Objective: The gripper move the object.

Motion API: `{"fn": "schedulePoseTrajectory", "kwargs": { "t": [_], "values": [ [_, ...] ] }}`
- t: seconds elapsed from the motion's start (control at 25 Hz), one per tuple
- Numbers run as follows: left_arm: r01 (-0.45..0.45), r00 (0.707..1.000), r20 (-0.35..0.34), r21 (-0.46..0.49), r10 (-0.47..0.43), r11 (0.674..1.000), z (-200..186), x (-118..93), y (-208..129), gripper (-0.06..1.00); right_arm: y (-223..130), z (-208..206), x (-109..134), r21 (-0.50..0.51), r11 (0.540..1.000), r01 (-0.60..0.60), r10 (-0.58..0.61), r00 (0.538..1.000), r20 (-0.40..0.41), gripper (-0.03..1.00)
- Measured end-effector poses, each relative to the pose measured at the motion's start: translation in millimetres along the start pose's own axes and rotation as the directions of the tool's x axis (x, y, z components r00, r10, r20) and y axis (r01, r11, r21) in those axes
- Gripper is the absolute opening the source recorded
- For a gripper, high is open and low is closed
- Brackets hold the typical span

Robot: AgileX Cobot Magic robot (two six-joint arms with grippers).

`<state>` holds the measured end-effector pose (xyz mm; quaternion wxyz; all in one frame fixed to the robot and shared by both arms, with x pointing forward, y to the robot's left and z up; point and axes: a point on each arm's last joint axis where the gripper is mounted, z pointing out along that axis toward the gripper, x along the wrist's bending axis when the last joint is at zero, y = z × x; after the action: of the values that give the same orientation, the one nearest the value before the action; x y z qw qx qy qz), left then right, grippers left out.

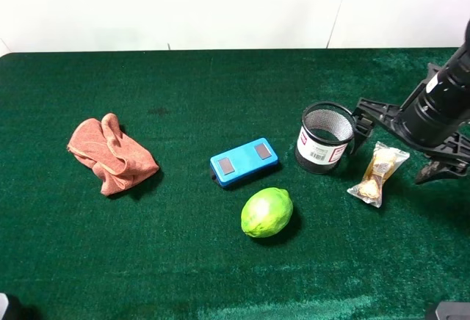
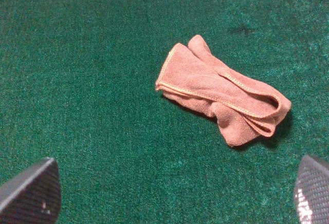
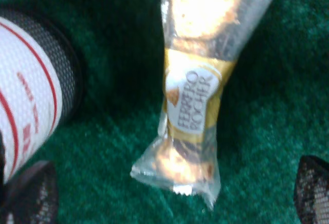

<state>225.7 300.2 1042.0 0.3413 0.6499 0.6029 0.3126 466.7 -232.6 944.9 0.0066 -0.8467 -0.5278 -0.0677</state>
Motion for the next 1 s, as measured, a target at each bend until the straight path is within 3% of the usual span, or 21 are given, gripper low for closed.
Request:
{"fn": "schedulePoseTrajectory", "kwargs": {
  "t": [0.48, 0.84, 1.0],
  "values": [
    [0.000, 1.000, 0.000, 0.000, 0.000, 1.000, 0.0, 0.0, 0.0, 0.91, -24.5, -59.6, -13.4, -0.039, 0.999, 0.004, -0.007, 0.997, -0.077, 0.70],
    [0.000, 1.000, 0.000, 0.000, 0.000, 1.000, 0.0, 0.0, 0.0, 0.91, -36.0, -132.9, -16.0, -0.083, 0.990, 0.111, -0.121, 0.985, -0.123, 0.70],
    [0.000, 1.000, 0.000, 0.000, 0.000, 1.000, 0.0, 0.0, 0.0, 0.91, -39.3, -159.1, -13.4, -0.147, 0.977, 0.151, -0.178, 0.965, -0.190, 0.70]
  ]
}}
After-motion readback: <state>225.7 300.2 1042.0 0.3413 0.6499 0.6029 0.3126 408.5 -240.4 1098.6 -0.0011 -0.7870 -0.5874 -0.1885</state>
